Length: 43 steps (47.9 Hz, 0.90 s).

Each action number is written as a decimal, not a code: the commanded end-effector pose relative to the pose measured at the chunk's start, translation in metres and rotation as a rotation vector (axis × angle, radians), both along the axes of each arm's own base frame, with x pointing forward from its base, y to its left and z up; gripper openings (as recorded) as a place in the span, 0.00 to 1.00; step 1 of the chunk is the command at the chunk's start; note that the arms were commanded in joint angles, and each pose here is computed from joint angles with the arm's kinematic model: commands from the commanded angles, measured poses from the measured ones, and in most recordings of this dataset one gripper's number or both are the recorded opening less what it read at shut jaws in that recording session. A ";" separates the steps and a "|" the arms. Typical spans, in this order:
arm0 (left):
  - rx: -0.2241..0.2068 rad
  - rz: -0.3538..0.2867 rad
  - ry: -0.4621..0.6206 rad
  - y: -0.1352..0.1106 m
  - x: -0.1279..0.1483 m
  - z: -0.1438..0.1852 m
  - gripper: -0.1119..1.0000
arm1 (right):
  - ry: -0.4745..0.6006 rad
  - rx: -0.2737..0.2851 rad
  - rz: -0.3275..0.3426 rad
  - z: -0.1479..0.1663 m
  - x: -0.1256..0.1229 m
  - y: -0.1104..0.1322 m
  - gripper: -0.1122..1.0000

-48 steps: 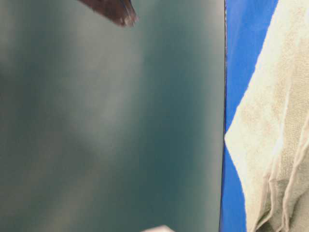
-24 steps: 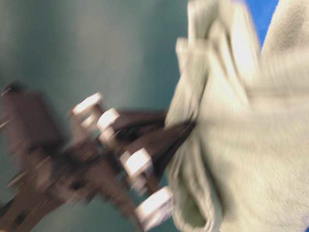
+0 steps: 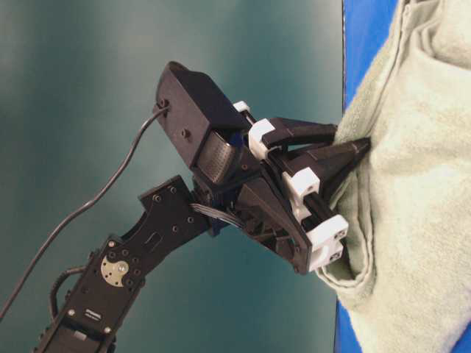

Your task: Fold a bath towel.

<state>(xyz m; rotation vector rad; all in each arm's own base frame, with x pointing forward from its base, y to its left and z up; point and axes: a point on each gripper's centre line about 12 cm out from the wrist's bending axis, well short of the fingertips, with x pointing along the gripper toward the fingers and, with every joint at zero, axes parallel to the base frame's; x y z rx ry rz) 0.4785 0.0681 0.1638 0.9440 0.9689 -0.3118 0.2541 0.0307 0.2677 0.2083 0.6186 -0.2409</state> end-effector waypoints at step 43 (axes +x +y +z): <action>0.098 -0.010 -0.203 0.038 0.002 0.094 0.83 | -0.039 -0.014 0.041 0.006 0.008 0.005 0.66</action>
